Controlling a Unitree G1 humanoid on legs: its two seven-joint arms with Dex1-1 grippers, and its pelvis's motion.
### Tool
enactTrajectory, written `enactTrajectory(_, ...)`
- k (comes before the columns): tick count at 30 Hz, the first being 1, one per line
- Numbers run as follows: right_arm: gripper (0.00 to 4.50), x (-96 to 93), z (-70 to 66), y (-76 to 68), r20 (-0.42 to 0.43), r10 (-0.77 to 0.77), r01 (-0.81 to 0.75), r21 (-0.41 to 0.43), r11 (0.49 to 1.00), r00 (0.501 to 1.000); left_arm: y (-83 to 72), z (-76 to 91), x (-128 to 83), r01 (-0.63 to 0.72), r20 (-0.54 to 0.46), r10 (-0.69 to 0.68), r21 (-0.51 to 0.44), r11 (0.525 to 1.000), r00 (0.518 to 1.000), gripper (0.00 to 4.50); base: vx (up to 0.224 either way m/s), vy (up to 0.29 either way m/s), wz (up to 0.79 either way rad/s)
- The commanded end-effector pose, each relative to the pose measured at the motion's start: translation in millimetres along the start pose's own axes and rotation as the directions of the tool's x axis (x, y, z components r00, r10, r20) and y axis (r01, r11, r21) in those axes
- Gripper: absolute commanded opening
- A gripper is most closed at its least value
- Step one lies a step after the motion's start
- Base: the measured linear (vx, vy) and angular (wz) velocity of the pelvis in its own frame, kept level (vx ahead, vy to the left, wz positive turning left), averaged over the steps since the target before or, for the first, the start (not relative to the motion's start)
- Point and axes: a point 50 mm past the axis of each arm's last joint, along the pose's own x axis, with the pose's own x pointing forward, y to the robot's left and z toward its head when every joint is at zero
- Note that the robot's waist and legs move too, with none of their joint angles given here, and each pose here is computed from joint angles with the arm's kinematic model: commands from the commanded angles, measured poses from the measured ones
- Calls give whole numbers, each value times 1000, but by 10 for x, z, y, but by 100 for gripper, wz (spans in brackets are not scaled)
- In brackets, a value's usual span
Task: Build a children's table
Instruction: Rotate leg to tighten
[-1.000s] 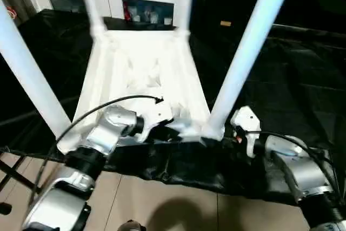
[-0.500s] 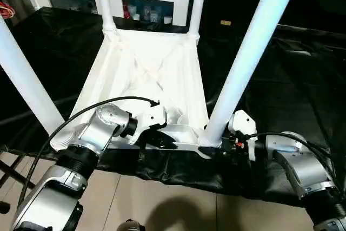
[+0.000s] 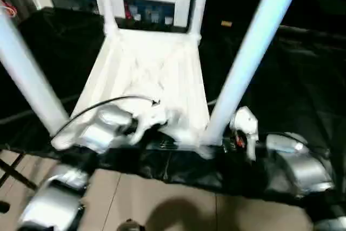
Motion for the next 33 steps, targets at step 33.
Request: enactTrajectory(33, 394, -69, 99, 200, -99, 382, -392, -120, 912, 919, -167, 88, 2, 230, 70, -234, 59, 971, 970, 0, 0, 0, 0)
